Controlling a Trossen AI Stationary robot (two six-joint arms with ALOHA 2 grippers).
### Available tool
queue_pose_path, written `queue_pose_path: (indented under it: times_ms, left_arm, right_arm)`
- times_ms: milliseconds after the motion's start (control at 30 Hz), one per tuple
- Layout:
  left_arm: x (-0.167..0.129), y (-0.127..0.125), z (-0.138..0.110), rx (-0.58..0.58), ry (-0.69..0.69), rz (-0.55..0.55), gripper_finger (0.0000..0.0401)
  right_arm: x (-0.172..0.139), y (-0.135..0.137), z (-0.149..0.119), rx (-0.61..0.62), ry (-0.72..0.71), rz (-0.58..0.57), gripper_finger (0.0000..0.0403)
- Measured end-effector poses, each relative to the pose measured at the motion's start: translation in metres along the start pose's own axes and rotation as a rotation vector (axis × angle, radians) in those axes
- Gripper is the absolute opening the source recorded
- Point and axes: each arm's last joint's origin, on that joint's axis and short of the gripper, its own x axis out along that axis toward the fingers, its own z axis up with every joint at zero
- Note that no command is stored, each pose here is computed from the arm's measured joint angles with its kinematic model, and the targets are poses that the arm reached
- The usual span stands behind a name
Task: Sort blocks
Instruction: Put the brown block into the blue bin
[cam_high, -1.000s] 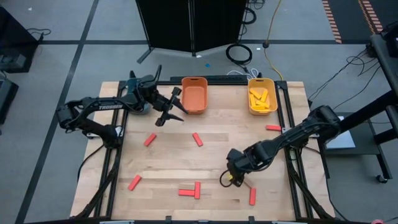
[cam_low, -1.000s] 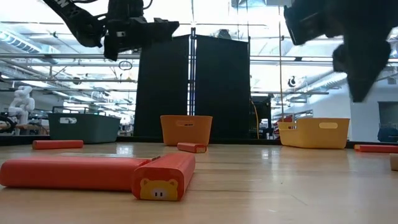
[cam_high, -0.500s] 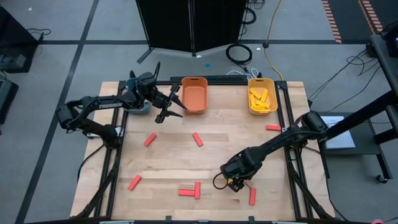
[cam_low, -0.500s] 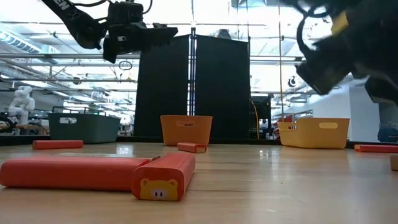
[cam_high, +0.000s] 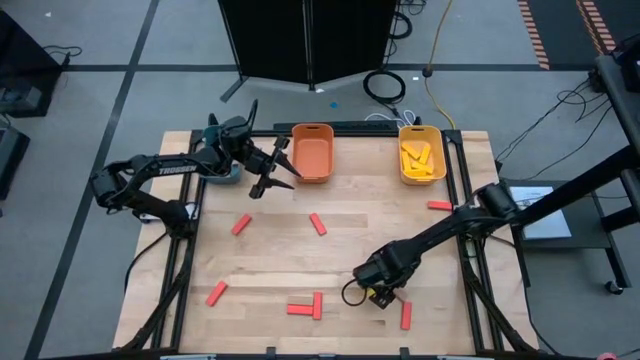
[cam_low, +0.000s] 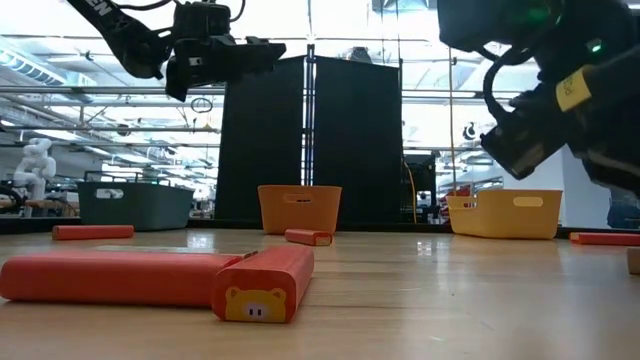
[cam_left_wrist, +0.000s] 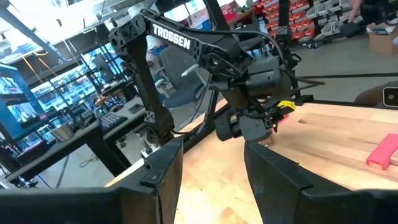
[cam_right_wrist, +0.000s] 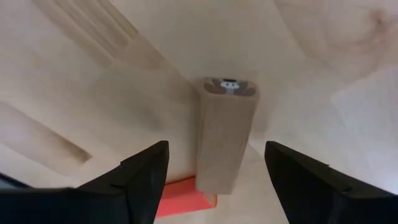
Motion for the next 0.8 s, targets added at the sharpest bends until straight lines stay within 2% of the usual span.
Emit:
queue_pose_path:
  times_ms: [167, 333, 400, 600, 700, 800]
  left_arm:
    - [0.000, 0.000, 0.000, -0.004, 0.000, -0.003, 0.0169]
    - [-0.002, 0.000, 0.000, 0.000, -0.017, -0.021, 0.0169]
    - [-0.005, 0.001, 0.000, -0.012, -0.017, -0.021, 0.0169]
    - [-0.010, 0.003, -0.001, -0.130, -0.019, -0.020, 0.0169]
    - [-0.003, -0.001, 0.002, -0.167, -0.052, -0.087, 0.0169]
    - [0.013, -0.008, 0.003, -0.174, -0.075, -0.144, 0.0169]
  right_arm:
    - [0.007, 0.000, 0.003, -0.053, 0.010, -0.022, 0.0211]
    - [0.004, -0.002, 0.005, -0.070, 0.005, -0.022, 0.0113]
    - [-0.002, -0.002, 0.005, -0.099, -0.039, -0.026, 0.0073]
    - [-0.048, -0.002, 0.000, -0.201, -0.366, -0.016, 0.0065]
    - [-0.081, -0.004, -0.002, -0.271, -0.637, 0.005, 0.0065]
    - [-0.114, -0.005, -0.003, -0.385, -0.942, -0.022, 0.0087]
